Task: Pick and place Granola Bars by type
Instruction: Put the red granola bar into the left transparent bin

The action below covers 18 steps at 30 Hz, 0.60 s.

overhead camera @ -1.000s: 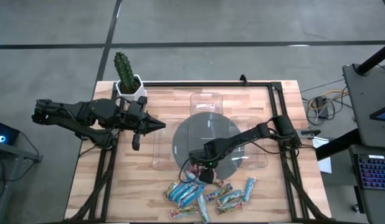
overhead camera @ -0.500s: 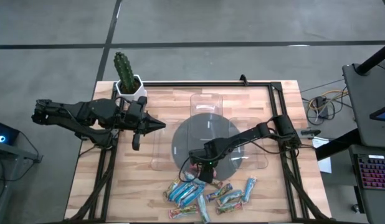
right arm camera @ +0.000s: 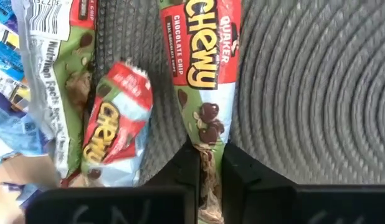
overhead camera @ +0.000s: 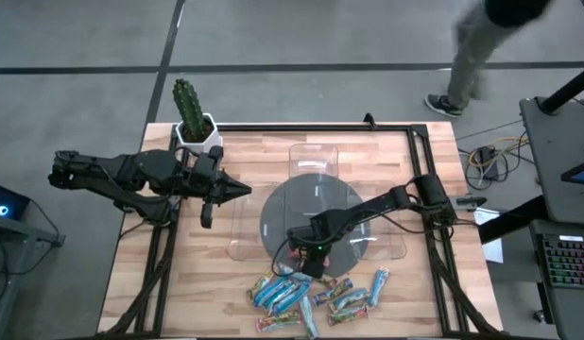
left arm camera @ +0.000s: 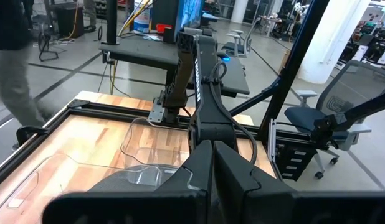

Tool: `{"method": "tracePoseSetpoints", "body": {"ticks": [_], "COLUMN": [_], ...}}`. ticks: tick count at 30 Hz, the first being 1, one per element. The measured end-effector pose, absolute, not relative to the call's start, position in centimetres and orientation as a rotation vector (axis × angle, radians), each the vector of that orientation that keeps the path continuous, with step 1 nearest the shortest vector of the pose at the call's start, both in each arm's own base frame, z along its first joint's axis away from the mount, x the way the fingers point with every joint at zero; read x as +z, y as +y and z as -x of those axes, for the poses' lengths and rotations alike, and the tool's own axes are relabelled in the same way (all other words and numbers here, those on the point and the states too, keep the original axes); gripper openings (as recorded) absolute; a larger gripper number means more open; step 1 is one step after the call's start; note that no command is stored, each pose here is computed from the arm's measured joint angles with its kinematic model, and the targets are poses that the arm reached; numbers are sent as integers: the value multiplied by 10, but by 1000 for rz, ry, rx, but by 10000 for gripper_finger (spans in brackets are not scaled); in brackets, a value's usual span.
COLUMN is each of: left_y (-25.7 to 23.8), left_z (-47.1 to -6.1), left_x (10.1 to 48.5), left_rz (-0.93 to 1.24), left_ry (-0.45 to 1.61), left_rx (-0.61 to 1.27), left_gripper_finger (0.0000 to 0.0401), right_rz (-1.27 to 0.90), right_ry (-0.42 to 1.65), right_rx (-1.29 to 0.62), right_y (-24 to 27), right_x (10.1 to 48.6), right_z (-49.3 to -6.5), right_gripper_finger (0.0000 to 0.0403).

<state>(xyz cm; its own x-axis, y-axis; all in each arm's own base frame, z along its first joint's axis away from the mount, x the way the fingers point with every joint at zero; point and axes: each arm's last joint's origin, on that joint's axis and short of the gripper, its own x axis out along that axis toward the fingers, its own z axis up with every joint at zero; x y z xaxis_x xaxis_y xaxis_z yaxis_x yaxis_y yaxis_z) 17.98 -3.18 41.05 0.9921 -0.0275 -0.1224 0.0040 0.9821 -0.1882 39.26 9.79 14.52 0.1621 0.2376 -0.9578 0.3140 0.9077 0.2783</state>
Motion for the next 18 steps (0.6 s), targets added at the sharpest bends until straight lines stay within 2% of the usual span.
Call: {"method": "tracePoseSetpoints", "body": {"ticks": [9,18], "left_y": [-32,-32], "left_z": [-180,-180], "left_x": [411,412], "left_rz": [189,190], "left_ry": [124,116], "left_rx": [-16,-17], "left_gripper_finger": [0,0], "right_rz": [-587,-688], "right_ry": [1238,965], "right_rx": [-61,-21], "right_y": [92,73], "right_x": [222,311], "right_z": [-377,-353], "right_gripper_finger": [20,20]}}
